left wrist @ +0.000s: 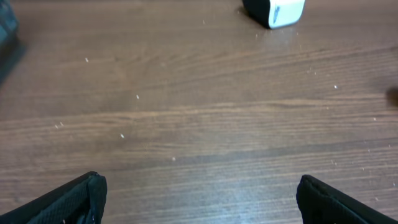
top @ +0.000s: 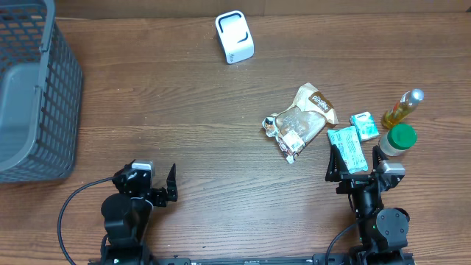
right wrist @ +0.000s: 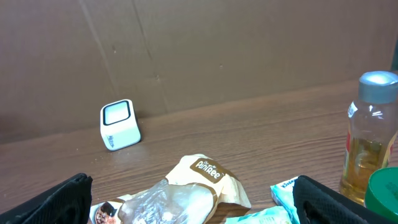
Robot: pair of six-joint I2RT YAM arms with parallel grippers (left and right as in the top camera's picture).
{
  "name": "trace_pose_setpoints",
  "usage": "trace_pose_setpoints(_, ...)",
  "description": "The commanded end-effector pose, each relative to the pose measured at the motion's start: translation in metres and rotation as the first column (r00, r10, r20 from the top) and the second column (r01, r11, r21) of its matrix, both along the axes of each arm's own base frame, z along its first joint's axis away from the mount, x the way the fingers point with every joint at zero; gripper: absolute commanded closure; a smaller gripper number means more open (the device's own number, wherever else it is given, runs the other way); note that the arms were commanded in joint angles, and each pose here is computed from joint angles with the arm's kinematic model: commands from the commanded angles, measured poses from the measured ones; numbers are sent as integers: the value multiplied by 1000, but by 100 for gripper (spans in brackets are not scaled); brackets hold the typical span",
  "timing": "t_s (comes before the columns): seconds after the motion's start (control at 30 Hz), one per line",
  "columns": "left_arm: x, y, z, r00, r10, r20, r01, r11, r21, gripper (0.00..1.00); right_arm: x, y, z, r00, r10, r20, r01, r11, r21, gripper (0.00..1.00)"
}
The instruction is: Scan the item barcode
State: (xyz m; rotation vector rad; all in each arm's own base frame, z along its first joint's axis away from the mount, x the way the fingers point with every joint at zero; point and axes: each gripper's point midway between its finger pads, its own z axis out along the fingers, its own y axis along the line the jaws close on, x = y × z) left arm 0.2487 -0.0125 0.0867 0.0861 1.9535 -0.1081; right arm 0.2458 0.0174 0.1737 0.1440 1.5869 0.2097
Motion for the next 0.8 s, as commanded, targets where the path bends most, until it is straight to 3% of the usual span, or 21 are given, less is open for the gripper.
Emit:
trace_pose_setpoints(0.0, 0, 1, 4, 1000, -3, 28, 2, 999, 40, 0, 0, 0, -2, 1000, 2, 5, -2, 1000, -4, 0)
trace_pose_setpoints(0.77, -3, -4, 71, 948, -15, 317, -7, 998, 69, 0, 0, 0, -2, 1000, 2, 6, -2, 1000, -4, 0)
